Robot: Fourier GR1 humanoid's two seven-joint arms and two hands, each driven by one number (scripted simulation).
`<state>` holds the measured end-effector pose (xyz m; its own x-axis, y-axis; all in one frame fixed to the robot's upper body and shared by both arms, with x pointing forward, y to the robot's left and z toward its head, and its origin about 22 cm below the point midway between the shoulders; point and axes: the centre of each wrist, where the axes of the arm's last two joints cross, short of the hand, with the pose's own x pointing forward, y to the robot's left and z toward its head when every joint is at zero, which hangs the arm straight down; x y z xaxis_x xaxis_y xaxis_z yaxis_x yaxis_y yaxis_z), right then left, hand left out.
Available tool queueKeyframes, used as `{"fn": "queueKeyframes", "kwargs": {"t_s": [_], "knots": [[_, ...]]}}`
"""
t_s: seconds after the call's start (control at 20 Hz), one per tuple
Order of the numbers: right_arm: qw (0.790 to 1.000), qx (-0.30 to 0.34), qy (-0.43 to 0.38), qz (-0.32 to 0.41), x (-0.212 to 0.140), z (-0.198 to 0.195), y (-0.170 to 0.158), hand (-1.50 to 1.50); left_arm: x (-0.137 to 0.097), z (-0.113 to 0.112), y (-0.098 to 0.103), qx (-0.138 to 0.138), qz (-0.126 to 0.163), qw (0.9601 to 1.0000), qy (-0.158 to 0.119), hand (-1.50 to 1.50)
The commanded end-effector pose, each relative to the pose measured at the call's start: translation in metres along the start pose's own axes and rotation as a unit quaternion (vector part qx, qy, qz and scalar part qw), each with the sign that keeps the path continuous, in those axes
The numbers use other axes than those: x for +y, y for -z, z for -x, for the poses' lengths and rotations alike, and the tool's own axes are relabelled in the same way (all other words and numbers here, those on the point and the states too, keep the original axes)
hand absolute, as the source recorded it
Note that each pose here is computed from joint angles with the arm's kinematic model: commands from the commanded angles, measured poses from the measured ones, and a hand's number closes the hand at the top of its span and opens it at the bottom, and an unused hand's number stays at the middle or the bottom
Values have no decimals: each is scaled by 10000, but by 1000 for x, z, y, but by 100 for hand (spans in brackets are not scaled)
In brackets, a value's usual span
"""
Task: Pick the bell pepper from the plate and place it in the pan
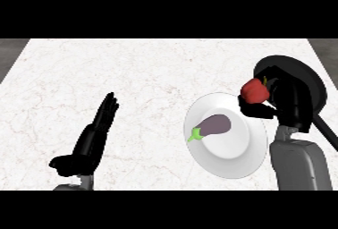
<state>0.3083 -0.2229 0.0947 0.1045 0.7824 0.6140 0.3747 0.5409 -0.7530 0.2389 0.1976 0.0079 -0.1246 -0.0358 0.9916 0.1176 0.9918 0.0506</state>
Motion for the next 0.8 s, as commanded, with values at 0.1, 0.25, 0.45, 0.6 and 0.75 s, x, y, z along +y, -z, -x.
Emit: {"fn": "queueKeyframes", "kwargs": {"t_s": [0.1, 0.25, 0.45, 0.6, 0.75], "knots": [[9981, 169, -42, 589, -26, 51, 48, 150, 10, -4, 17, -11, 4, 9999, -130, 0], [9930, 132, -492, 1065, -16, 63, 67, 150, -8, 7, -5, -62, 20, 10000, -49, 0], [9841, 171, -904, 1517, -12, 103, 78, 150, 12, -5, 6, -47, 60, 10000, -29, 0], [9783, 341, -240, 2028, -25, 126, 88, 150, -3, 0, 10, -53, 96, 9999, -70, 0], [9777, 331, -285, 2056, -35, 147, 102, 150, -14, 12, 4, -120, 167, 9998, -34, 0]]}}
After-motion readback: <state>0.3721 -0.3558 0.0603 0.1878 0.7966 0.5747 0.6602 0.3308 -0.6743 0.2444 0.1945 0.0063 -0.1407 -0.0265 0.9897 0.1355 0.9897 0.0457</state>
